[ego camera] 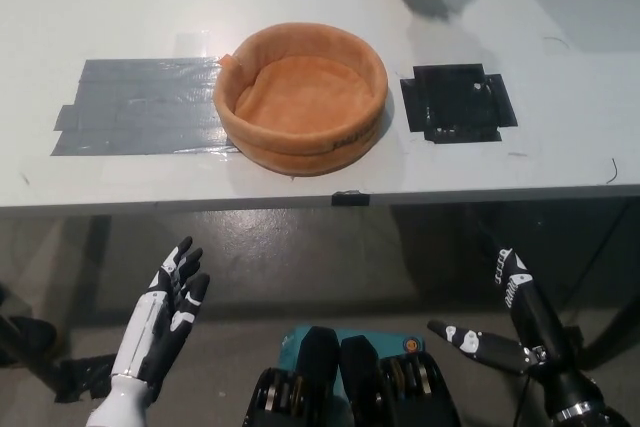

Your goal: A person hands a emotional support dumpling to the robot which it grabs with its right hand and places in the soft place kept infront of it in the centre of the desk

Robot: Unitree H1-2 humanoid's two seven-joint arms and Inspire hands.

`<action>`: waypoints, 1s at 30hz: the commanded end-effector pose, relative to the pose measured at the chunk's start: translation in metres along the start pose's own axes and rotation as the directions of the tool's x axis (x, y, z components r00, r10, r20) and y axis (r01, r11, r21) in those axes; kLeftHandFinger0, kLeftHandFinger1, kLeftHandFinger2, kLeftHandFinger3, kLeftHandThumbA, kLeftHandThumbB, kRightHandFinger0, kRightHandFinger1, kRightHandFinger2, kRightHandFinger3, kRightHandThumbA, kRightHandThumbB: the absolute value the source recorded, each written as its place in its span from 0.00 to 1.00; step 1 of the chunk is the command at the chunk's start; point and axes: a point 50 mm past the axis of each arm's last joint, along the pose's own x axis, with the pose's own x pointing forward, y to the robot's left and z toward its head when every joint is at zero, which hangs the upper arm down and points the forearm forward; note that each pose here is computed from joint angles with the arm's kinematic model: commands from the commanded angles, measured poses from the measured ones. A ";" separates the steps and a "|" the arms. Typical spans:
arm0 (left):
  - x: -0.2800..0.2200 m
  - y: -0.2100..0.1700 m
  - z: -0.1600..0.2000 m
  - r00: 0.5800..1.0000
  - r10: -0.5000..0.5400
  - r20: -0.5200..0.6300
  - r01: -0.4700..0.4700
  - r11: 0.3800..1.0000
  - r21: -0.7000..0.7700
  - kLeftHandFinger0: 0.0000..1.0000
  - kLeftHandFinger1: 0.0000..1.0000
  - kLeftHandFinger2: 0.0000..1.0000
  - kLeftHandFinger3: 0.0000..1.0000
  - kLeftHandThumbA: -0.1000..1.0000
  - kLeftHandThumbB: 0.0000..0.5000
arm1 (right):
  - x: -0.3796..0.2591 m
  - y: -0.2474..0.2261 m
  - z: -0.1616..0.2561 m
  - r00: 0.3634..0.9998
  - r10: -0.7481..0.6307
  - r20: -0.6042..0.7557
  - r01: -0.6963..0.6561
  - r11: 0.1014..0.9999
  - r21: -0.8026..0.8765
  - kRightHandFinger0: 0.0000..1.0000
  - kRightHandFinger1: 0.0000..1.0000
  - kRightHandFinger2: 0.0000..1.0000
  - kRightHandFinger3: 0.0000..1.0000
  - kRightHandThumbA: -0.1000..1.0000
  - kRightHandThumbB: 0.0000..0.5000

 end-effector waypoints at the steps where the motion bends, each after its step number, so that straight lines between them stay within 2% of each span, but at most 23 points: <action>1: -0.002 0.001 0.011 0.998 -0.013 0.062 0.012 1.000 0.019 1.00 1.00 1.00 1.00 0.86 0.13 | 0.000 -0.002 0.007 0.997 -0.005 0.078 0.007 1.000 -0.027 1.00 1.00 1.00 1.00 0.95 0.25; 5: -0.003 0.002 0.008 0.998 -0.008 0.059 0.007 1.000 0.012 1.00 1.00 1.00 1.00 0.85 0.11 | 0.003 -0.008 0.023 0.994 -0.043 0.096 0.047 0.998 -0.036 1.00 1.00 1.00 1.00 0.96 0.31; 6: -0.003 0.002 0.008 0.998 -0.006 0.059 0.006 1.000 0.009 1.00 1.00 1.00 1.00 0.85 0.10 | 0.007 -0.012 0.032 0.990 -0.053 0.131 0.059 0.997 -0.046 1.00 1.00 1.00 1.00 0.94 0.28; 8: -0.002 0.003 0.009 0.998 -0.004 0.063 0.003 1.000 0.008 1.00 1.00 1.00 1.00 0.84 0.09 | 0.017 -0.022 0.062 0.976 -0.080 0.203 0.095 0.993 -0.066 1.00 1.00 1.00 1.00 0.91 0.30; 9: -0.002 0.003 0.009 0.998 -0.003 0.063 0.003 1.000 0.009 1.00 1.00 1.00 1.00 0.84 0.10 | 0.021 -0.027 0.073 0.969 -0.087 0.229 0.113 0.988 -0.102 1.00 1.00 1.00 1.00 0.95 0.31; 11: -0.003 0.003 0.008 0.998 -0.004 0.057 0.004 1.000 0.008 1.00 1.00 1.00 1.00 0.84 0.10 | 0.032 -0.037 0.097 0.955 -0.104 0.277 0.156 0.972 -0.174 1.00 1.00 1.00 1.00 0.97 0.39; 13: -0.004 0.003 0.007 0.998 -0.002 0.056 0.002 1.000 0.002 1.00 1.00 1.00 1.00 0.84 0.10 | 0.052 -0.050 0.123 0.941 -0.114 0.319 0.180 0.966 -0.184 1.00 1.00 1.00 1.00 0.92 0.47; 15: -0.004 0.002 0.007 0.998 0.000 0.058 0.000 1.000 -0.002 1.00 1.00 1.00 1.00 0.83 0.11 | 0.079 -0.064 0.149 0.934 -0.103 0.343 0.190 0.954 -0.231 1.00 1.00 1.00 1.00 0.92 0.52; 16: -0.004 0.002 0.007 0.998 0.000 0.059 0.000 1.000 -0.003 1.00 1.00 1.00 1.00 0.83 0.11 | 0.083 -0.066 0.154 0.934 -0.100 0.342 0.188 0.953 -0.237 1.00 1.00 1.00 1.00 0.93 0.43; 17: -0.003 0.002 0.007 0.998 0.004 0.060 -0.004 1.000 0.004 1.00 1.00 1.00 1.00 0.84 0.12 | 0.105 -0.075 0.168 0.940 -0.080 0.331 0.180 0.942 -0.283 1.00 1.00 1.00 1.00 0.94 0.51; 19: -0.002 0.002 0.008 0.998 0.007 0.062 -0.007 1.000 -0.002 1.00 1.00 1.00 1.00 0.84 0.12 | 0.124 -0.082 0.180 0.947 -0.062 0.317 0.175 0.924 -0.341 1.00 1.00 1.00 1.00 0.98 0.55; 20: -0.001 0.002 0.008 0.998 0.011 0.063 -0.011 1.000 -0.003 1.00 1.00 1.00 1.00 0.84 0.13 | 0.147 -0.088 0.190 0.958 -0.053 0.282 0.168 0.900 -0.403 1.00 1.00 1.00 1.00 1.00 0.63; 25: 0.001 0.003 0.010 0.998 0.011 0.068 -0.012 1.000 0.007 1.00 1.00 1.00 1.00 0.84 0.09 | 0.195 -0.091 0.210 0.981 -0.012 0.196 0.116 0.843 -0.526 1.00 1.00 1.00 1.00 1.00 0.65; 28: 0.002 0.003 0.012 0.998 0.009 0.069 -0.009 1.000 0.000 1.00 1.00 1.00 1.00 0.84 0.07 | 0.225 -0.088 0.215 0.993 0.029 0.117 0.040 0.839 -0.542 1.00 1.00 1.00 1.00 0.94 0.65; 30: 0.002 0.003 0.012 0.998 0.010 0.062 -0.010 1.000 -0.007 1.00 1.00 1.00 1.00 0.85 0.11 | 0.244 -0.086 0.216 0.997 0.041 0.070 0.009 0.805 -0.594 1.00 1.00 1.00 1.00 0.95 0.69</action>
